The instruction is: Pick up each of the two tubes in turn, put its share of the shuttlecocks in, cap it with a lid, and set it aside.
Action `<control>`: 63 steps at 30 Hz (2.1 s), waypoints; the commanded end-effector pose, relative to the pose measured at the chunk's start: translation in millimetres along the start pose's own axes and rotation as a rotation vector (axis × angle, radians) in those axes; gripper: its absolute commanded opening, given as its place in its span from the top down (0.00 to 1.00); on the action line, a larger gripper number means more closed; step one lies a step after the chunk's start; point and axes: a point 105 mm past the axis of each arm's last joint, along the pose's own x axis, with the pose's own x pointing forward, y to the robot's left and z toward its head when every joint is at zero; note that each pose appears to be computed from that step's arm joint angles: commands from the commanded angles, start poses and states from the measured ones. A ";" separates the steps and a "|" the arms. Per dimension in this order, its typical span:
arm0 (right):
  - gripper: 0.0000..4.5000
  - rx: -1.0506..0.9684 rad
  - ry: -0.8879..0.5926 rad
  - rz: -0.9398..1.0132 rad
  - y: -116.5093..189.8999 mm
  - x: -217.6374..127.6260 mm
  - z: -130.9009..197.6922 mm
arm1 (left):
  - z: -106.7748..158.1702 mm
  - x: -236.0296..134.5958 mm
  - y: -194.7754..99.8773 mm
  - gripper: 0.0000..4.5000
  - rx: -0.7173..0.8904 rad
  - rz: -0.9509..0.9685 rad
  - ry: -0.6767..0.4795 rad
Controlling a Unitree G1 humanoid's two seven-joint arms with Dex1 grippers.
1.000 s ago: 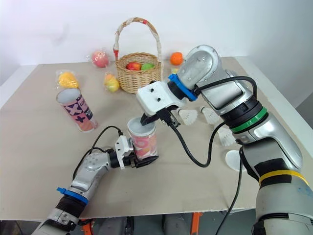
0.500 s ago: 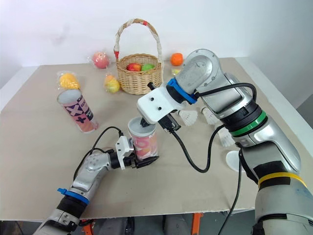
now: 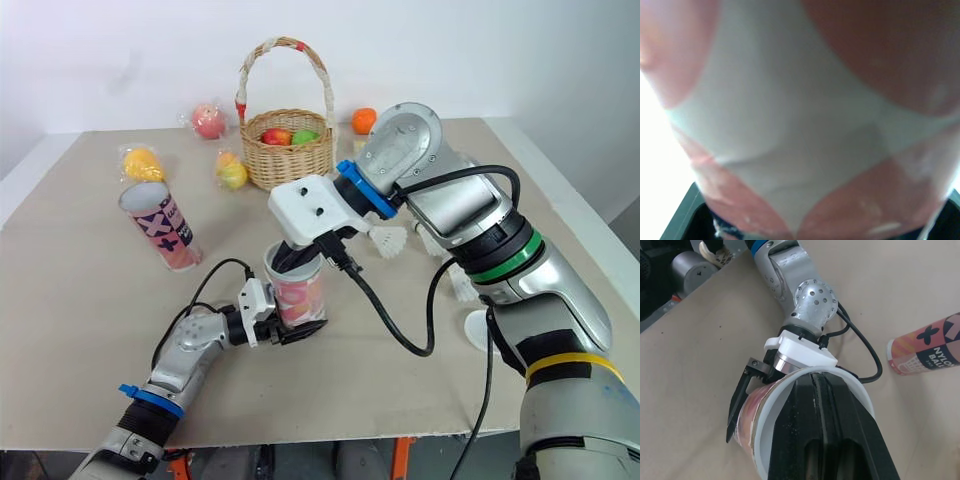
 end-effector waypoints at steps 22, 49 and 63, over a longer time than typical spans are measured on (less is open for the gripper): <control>0.99 0.199 -0.197 -0.070 4.3 -1.7 -4.2 | -32.3 -10.0 -3.5 0.29 -0.091 0.029 0.106; 0.01 0.717 -0.335 -0.689 103.5 47.2 -64.6 | -1.2 -91.6 21.4 0.00 0.016 -0.030 0.227; 0.01 0.679 -0.418 -0.692 59.4 93.2 -67.2 | 29.2 -76.8 3.2 0.00 0.006 -0.114 0.218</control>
